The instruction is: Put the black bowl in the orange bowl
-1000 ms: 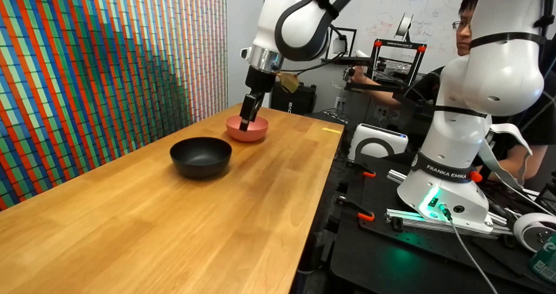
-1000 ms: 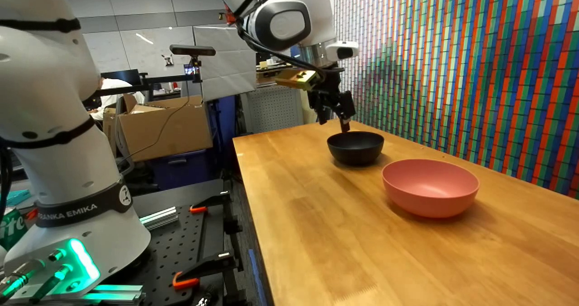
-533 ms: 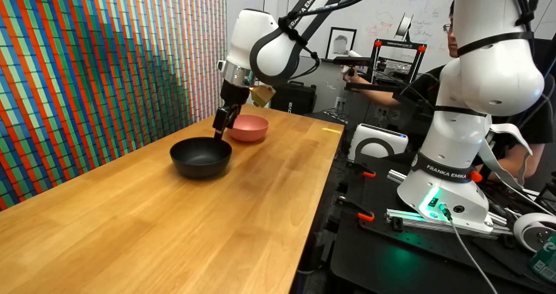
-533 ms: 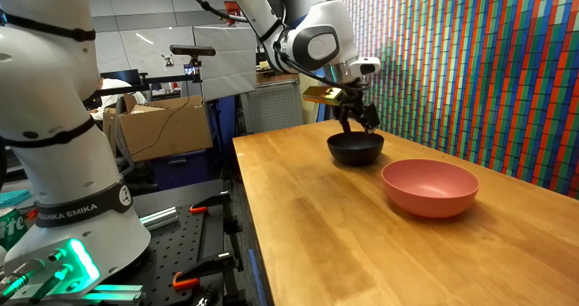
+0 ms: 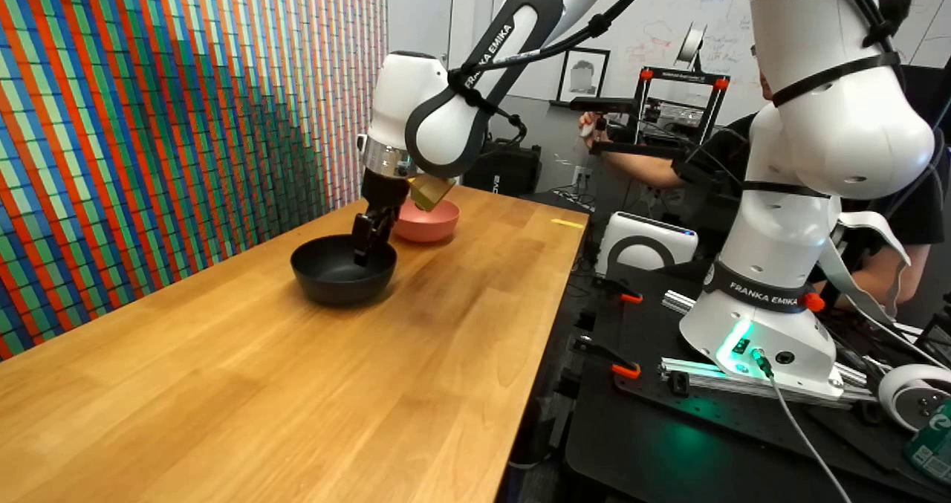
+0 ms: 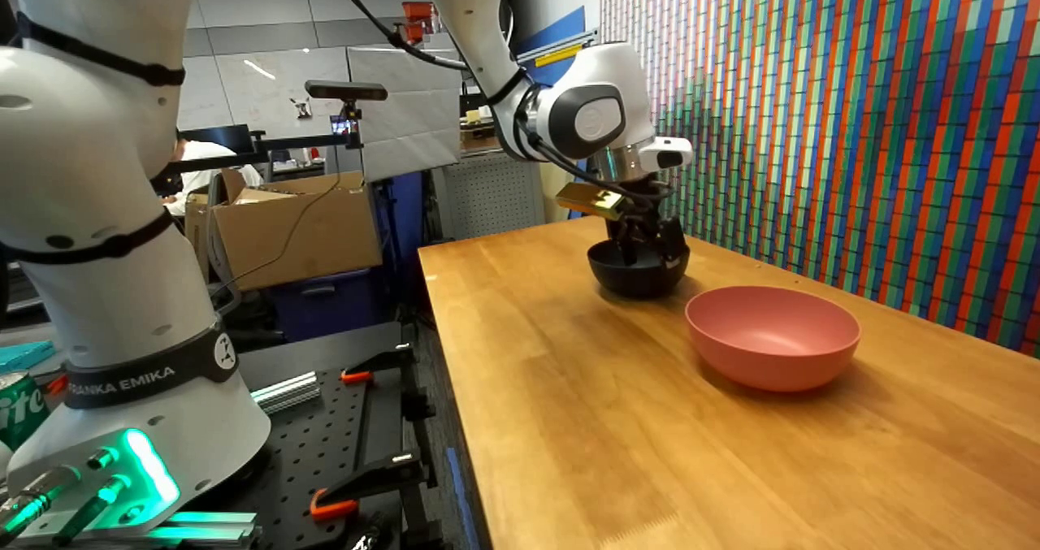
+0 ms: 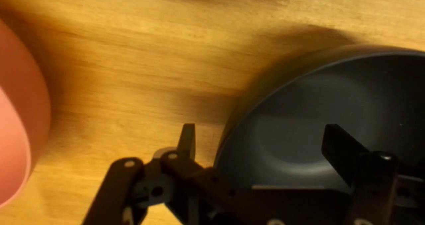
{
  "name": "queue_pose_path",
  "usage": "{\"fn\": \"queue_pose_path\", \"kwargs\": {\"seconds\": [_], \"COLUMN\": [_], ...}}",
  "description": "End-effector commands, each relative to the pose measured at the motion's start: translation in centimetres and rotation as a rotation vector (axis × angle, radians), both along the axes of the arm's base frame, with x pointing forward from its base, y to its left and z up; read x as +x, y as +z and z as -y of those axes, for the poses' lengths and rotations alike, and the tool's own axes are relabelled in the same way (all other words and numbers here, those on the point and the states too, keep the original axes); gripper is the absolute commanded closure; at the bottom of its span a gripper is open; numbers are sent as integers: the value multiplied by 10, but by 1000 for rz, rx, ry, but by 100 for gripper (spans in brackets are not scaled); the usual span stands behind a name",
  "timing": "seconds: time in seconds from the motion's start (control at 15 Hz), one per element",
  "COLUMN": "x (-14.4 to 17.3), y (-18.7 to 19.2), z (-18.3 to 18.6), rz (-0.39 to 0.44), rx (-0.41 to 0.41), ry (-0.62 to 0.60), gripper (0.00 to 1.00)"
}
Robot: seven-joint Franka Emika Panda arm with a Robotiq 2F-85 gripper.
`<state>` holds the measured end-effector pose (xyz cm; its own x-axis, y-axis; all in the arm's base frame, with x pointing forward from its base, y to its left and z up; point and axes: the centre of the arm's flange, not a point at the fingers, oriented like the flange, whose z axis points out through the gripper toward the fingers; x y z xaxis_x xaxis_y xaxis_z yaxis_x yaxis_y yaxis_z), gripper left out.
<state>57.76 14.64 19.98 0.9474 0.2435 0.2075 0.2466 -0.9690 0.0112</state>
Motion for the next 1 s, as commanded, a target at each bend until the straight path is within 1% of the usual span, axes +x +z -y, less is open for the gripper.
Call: {"fn": "queue_pose_path", "kwargs": {"seconds": [0.0, 0.13, 0.27, 0.33, 0.53, 0.67, 0.73, 0.8, 0.93], "x": [12, 15, 19, 21, 26, 29, 30, 31, 31], "y": [-9, -7, -2, 1, 9, 14, 17, 19, 19], "z": [-11, -13, -13, -12, -9, -8, -7, -6, -3], "rz": [5, 5, 14, 19, 30, 34, 34, 31, 11], "rx": [-12, -13, -16, -20, -29, -39, -41, -47, -62], "ry": [3, 9, 16, 20, 32, 47, 53, 60, 71], "gripper": [34, 51, 65, 74, 96, 100, 100, 96, 97]}}
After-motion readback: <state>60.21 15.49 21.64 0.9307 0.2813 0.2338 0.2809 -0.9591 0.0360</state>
